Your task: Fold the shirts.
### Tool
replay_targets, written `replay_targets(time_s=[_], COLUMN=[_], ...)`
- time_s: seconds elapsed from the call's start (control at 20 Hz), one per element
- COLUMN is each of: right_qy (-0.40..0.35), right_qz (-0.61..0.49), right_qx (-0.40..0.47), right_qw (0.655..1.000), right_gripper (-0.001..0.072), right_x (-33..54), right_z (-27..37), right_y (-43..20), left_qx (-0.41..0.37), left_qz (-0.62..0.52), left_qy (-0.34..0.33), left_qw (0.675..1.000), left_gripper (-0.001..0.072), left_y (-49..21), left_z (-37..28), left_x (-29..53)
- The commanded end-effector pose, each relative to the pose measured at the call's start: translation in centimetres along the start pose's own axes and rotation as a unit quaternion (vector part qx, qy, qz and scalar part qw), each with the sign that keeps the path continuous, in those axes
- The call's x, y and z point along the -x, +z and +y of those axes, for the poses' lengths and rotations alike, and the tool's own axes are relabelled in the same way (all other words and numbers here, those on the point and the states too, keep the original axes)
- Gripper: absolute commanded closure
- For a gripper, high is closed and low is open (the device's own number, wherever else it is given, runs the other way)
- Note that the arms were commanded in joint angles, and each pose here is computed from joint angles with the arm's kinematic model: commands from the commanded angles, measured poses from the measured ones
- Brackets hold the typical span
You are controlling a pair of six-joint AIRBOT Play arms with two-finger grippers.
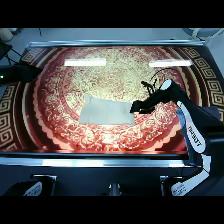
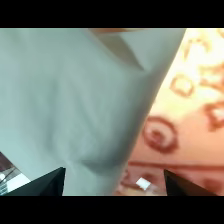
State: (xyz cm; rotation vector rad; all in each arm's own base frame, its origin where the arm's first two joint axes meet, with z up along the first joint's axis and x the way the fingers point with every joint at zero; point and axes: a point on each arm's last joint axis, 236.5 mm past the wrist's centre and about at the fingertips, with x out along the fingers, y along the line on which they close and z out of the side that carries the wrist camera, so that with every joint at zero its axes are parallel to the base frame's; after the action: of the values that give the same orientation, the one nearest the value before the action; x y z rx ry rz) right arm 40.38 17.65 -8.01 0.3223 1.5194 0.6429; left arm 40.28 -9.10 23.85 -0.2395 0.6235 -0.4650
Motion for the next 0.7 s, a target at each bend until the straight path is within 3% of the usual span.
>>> replay_targets(time_s=[0.0, 0.05, 0.1, 0.15, 0.25, 0.4, 0.65], right_qy=[0.056, 0.073, 0.084, 0.096, 0.129, 0.118, 0.036], right_qz=[-0.010, -0.011, -0.015, -0.029, -0.065, -0.142, -0.274], right_qx=[-0.019, -0.023, -0.021, -0.010, 0.071, 0.109, 0.019], right_qw=[0.998, 0.997, 0.996, 0.995, 0.987, 0.977, 0.961], right_gripper=[0.0071, 0.0238, 0.0543, 0.0695, 0.0693, 0.0693, 0.0693], right_x=[-3.7, -4.2, -4.2, -3.3, 0.9, 11.7, 28.9], right_z=[2.8, 3.5, 3.9, 4.2, 5.6, 5.0, -2.8], right_y=[0.8, 1.0, 1.2, 1.9, 3.5, 5.4, 1.9], left_qx=[0.003, 0.003, 0.004, 0.004, 0.004, 0.004, 0.004], left_qz=[0.003, 0.003, 0.002, 0.003, 0.003, 0.003, 0.003], left_qy=[-0.001, -0.002, -0.004, -0.005, -0.004, -0.004, -0.004], left_qw=[1.000, 1.000, 1.000, 1.000, 1.000, 1.000, 1.000], left_gripper=[0.0685, 0.0685, 0.0685, 0.0685, 0.0685, 0.0685, 0.0685], left_y=[-0.3, -0.2, -0.2, -0.2, -0.2, -0.2, -0.2], left_z=[0.0, 0.0, -0.1, -0.1, -0.1, -0.1, -0.1], left_x=[-0.1, -0.1, -0.1, -0.1, -0.1, -0.1, -0.1])
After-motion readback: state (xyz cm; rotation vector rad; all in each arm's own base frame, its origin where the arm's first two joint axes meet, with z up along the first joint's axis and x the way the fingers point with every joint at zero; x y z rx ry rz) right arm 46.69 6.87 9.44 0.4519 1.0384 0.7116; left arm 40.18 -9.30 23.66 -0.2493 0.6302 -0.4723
